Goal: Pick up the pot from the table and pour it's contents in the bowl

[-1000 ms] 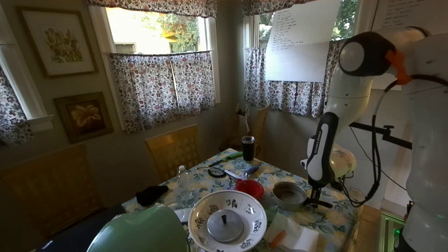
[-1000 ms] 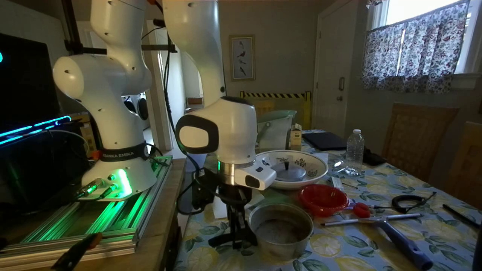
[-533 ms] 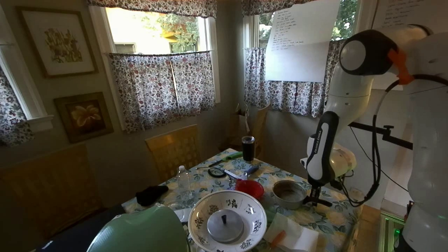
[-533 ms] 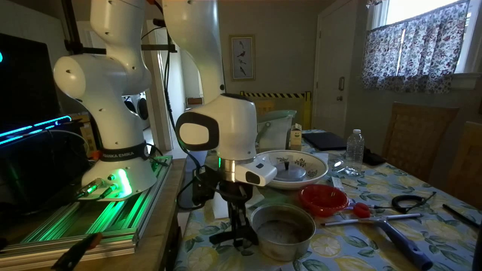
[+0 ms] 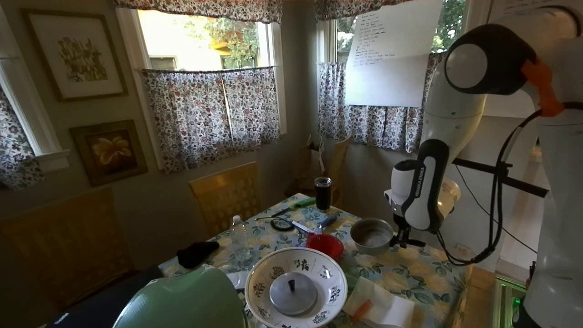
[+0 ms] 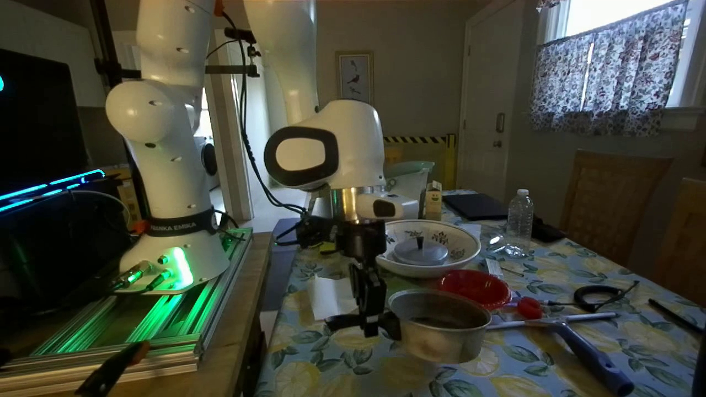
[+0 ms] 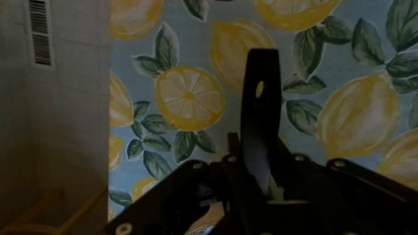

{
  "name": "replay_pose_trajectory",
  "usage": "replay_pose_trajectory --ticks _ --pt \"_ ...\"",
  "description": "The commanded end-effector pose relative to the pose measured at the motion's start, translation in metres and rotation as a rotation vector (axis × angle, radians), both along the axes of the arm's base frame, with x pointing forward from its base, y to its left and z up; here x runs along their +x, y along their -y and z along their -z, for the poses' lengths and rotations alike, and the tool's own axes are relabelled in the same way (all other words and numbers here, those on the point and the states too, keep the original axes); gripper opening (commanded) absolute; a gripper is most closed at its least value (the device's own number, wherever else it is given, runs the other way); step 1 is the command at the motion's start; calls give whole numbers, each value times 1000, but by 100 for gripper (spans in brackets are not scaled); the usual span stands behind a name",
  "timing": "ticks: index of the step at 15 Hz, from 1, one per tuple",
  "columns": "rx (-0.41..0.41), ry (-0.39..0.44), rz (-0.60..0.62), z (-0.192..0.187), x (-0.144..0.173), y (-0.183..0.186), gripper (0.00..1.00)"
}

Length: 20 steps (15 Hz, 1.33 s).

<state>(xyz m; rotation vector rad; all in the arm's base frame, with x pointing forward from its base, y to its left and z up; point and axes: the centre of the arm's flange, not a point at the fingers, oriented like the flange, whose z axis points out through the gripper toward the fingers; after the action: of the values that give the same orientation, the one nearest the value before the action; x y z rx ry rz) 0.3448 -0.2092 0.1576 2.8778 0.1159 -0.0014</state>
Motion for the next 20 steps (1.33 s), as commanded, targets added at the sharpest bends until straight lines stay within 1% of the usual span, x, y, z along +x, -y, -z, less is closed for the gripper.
replay_pose_trajectory --ticks 1,4,7,10,11,16,17,19,20 --pt "-125 35 -23 -45 4 -50 6" --pt "-198 67 -74 -63 18 -76 6" --pt "-253 110 -130 -76 32 -106 6" --pt "-312 139 -182 -82 43 -139 6" --pt "-334 148 -196 -85 44 -150 6" --pt "-495 207 -251 -92 47 -204 6" --pt "-533 226 -243 -94 47 -212 6" --pt "-582 246 -234 -94 46 -229 6" --pt "-606 243 -240 -92 45 -236 6"
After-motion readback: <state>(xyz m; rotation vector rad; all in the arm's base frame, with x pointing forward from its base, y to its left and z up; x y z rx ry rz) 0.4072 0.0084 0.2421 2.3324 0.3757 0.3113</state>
